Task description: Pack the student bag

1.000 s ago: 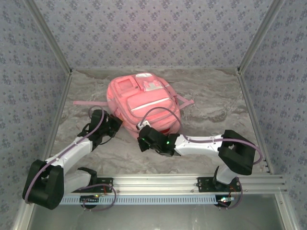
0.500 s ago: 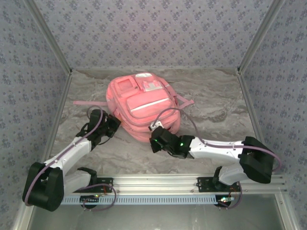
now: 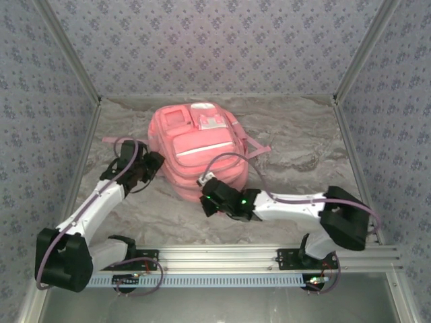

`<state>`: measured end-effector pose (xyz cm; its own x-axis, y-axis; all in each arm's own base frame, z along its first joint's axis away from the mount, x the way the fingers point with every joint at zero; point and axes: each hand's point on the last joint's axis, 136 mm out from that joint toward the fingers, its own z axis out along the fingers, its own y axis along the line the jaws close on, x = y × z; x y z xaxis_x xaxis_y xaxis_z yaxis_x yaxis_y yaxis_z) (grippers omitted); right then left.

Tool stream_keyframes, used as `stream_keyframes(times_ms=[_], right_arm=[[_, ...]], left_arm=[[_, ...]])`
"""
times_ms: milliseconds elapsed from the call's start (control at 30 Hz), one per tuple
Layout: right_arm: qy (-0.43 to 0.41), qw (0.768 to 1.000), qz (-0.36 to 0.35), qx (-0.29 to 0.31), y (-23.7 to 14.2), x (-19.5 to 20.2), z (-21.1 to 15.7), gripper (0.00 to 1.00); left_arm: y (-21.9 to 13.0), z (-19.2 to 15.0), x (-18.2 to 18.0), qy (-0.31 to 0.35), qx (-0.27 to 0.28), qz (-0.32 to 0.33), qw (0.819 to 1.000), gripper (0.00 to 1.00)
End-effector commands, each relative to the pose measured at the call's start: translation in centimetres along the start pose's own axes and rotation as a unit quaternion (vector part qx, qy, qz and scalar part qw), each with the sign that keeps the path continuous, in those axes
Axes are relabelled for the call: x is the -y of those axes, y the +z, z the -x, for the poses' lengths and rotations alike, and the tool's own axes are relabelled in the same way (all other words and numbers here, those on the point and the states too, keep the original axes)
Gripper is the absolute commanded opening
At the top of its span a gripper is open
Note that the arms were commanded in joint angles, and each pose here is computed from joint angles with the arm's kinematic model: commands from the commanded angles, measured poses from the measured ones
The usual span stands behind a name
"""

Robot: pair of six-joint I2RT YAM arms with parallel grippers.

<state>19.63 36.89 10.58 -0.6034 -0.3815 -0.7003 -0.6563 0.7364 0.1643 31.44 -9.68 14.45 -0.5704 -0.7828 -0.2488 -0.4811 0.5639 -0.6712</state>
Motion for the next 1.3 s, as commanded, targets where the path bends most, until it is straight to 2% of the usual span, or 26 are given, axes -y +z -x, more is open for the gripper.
stream_keyframes(times_ms=[0,267,467,600,767,867,1067,1267], right_arm=[[-0.001,0.999,0.04,0.023,1.1,-3.6,3.5,0.0],[0.019,0.996,0.085,0.035,4.2,-7.7,6.8,0.0],[0.022,0.995,0.088,0.032,4.8,-8.0,6.7,0.0],[0.024,0.995,0.088,0.03,4.8,-8.1,6.4,0.0],[0.024,0.995,0.09,0.027,5.1,-8.3,6.1,0.0],[0.025,0.995,0.093,0.025,5.3,-8.5,6.0,0.0],[0.027,0.995,0.096,0.02,5.2,-8.6,5.8,0.0],[0.028,0.994,0.101,0.018,5.4,-8.8,5.7,0.0]], left_arm=[[-2.8,0.6,-2.2,0.007,0.024,0.053,0.998,0.52],[-6.6,-1.7,-5.1,-0.045,0.009,0.042,0.998,0.62],[-5.7,-2.7,-5.9,-0.076,-0.011,0.04,0.996,0.64],[-4.2,-2.9,-5.6,-0.082,-0.022,0.033,0.996,0.61],[-3.3,-2.0,-3.2,-0.066,-0.014,-0.014,0.998,0.58],[-3.6,-2.0,-2.2,-0.058,-0.015,-0.041,0.997,0.53],[-5.4,-1.9,-2.8,-0.055,0.004,-0.046,0.997,0.49],[-4.6,-2.1,-2.7,-0.065,-0.006,-0.05,0.997,0.53]])
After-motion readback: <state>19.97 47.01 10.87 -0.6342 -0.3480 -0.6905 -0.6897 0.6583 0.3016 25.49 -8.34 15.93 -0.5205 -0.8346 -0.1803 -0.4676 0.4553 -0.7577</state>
